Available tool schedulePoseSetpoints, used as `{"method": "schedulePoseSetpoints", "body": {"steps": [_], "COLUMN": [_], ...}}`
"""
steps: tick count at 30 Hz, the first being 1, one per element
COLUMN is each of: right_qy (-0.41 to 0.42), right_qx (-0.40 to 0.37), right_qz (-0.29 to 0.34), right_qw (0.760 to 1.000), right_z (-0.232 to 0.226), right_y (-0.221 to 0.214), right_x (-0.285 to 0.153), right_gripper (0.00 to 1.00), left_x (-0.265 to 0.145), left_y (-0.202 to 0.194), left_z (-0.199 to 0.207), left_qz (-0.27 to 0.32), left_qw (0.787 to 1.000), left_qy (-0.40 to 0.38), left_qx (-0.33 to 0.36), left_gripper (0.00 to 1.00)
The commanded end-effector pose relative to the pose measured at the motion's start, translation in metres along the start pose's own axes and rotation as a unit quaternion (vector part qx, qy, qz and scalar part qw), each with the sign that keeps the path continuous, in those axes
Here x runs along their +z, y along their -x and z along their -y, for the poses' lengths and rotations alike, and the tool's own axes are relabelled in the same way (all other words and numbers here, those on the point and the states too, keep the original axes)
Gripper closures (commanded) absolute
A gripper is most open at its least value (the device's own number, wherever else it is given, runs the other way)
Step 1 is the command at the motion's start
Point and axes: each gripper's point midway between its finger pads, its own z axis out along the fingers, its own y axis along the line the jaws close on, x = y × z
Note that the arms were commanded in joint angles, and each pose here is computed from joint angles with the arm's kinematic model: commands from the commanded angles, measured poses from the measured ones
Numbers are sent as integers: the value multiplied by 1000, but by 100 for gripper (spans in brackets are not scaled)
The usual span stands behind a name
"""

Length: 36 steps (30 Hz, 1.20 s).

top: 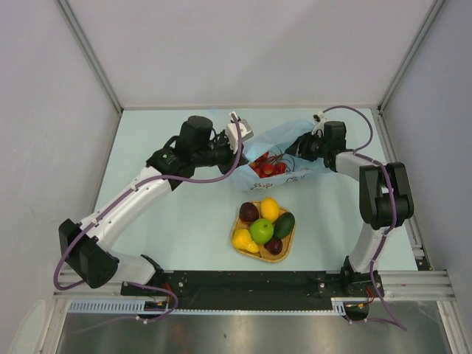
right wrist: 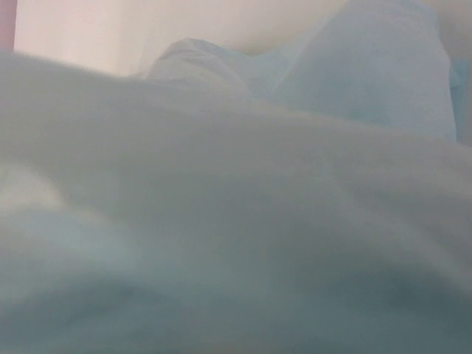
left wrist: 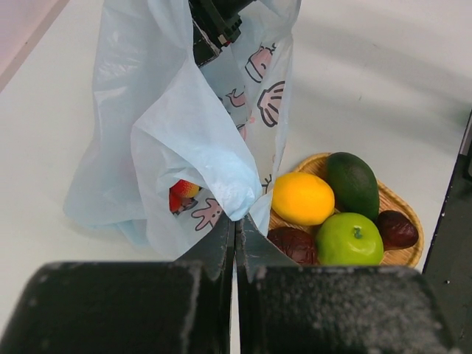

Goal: Take the fake fruits out of the plastic bag
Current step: Take out the fake fruit from the plastic bag.

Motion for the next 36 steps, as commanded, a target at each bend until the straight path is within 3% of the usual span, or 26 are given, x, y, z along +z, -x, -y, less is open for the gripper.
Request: {"method": "schedulePoseSetpoints", "body": {"steps": [1,6,12,15,16,19,26,30,32,34,36], "right_qy": [22,47,79,87,93,112,156,160,181,154,137], "right_qx": [0,2,-1,-16,-23,-58,-165,-210,-266,-292,-350], "right_qz": [27,30,18,17,16,28,46,22,16,-2,-4], "right_qw": [999,998,997,996,995,992,973,964,947,944,927], "right_z": [-8,-14,-27,-32,-35,-48,-101,-121,-136,-135,-146], "right_y": [23,23,19,21,21,34,61,47,38,25,17], "right_x": [7,13,21,17,15,1,-54,-80,-93,-96,-103], "right_gripper": [52,53,64,76,87,100,100,100,100,100,100], "left_x": [-6,-3,-2,-1,0,3,10,14,17,20,22], "left_y": [22,19,17,17,18,16,25,32,38,45,49], "left_z": [-4,-5,-4,-4,-3,-4,-21,-36,-44,-49,-56], "left_qz": [21,18,12,13,14,13,27,32,36,43,45], "left_qw": [999,1000,1000,1000,1000,1000,999,996,995,994,992], "left_qy": [9,9,8,9,6,6,44,78,92,99,111], "left_qx": [22,21,22,23,24,21,11,13,10,12,25], "left_gripper": [100,100,100,100,100,100,100,100,100,100,100]}}
